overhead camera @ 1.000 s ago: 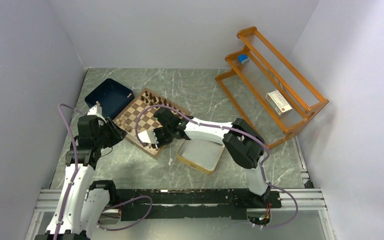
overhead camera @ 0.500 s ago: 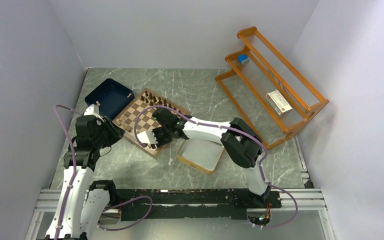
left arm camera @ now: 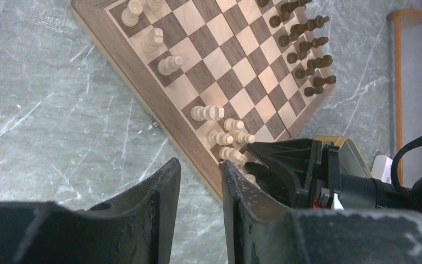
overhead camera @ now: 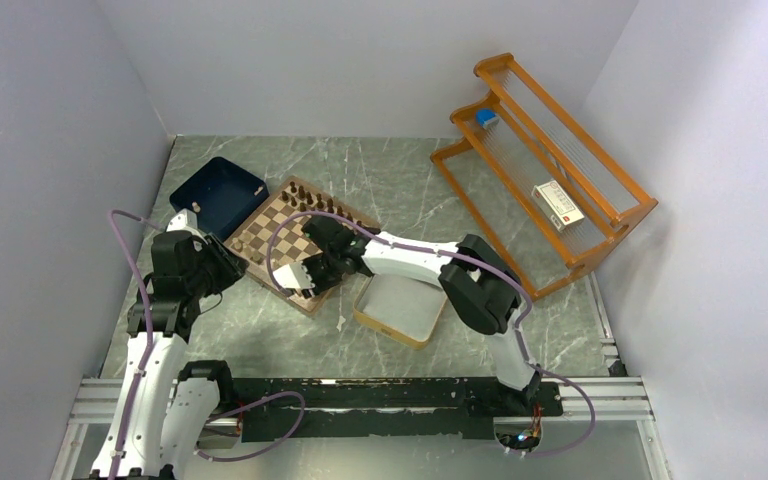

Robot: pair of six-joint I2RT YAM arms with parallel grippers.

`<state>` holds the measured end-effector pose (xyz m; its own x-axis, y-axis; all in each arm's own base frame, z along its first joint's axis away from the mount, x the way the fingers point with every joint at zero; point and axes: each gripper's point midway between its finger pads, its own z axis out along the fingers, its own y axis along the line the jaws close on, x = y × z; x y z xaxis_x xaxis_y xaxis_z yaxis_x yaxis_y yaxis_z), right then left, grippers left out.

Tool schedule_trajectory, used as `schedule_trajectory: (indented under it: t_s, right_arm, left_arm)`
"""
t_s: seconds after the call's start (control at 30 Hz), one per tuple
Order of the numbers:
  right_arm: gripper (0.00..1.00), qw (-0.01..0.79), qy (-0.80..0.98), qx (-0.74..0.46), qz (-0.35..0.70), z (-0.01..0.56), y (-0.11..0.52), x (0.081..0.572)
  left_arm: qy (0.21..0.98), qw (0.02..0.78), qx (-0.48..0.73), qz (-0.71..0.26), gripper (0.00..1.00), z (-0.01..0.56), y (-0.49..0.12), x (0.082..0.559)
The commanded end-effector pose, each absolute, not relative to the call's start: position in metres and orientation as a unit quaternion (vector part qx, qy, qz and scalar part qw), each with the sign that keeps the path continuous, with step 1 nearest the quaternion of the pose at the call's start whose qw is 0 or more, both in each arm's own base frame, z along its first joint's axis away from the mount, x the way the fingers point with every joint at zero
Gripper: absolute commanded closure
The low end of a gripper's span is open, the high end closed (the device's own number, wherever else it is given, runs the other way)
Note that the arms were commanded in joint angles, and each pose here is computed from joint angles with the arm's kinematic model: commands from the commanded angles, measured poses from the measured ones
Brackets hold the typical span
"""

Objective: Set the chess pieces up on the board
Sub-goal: Pick up the chess piece from the chessboard.

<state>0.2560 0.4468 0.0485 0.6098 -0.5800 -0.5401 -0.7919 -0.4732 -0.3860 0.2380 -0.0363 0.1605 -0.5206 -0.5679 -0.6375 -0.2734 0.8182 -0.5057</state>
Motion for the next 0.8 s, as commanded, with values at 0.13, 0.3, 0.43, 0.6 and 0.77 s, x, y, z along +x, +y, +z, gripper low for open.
schedule_trajectory:
  t_s: [0.13,0.3,0.43,0.6,0.77]
  right_arm:
    - [0.65,0.258,0.409,-0.859,0.171,0.023,0.438,0.249]
    - [0.69,0.261,0.414,-0.856,0.165,0.022,0.437,0.251]
    - [0.73,0.271,0.414,-0.854,0.161,0.025,0.437,0.253]
    - [0.75,0.298,0.413,-0.847,0.149,0.040,0.439,0.260]
    - [0.76,0.330,0.408,-0.841,0.132,0.057,0.440,0.266]
  left_arm:
    - [0.844,0.443,-0.253,-0.168,0.61,0.175,-0.030,0.241]
    - [0.843,0.446,-0.253,-0.160,0.61,0.177,-0.027,0.241]
    - [0.842,0.448,-0.253,-0.162,0.62,0.179,-0.028,0.241]
    - [0.841,0.450,-0.251,-0.161,0.62,0.184,-0.028,0.241]
    - [0.840,0.454,-0.246,-0.166,0.62,0.191,-0.029,0.241]
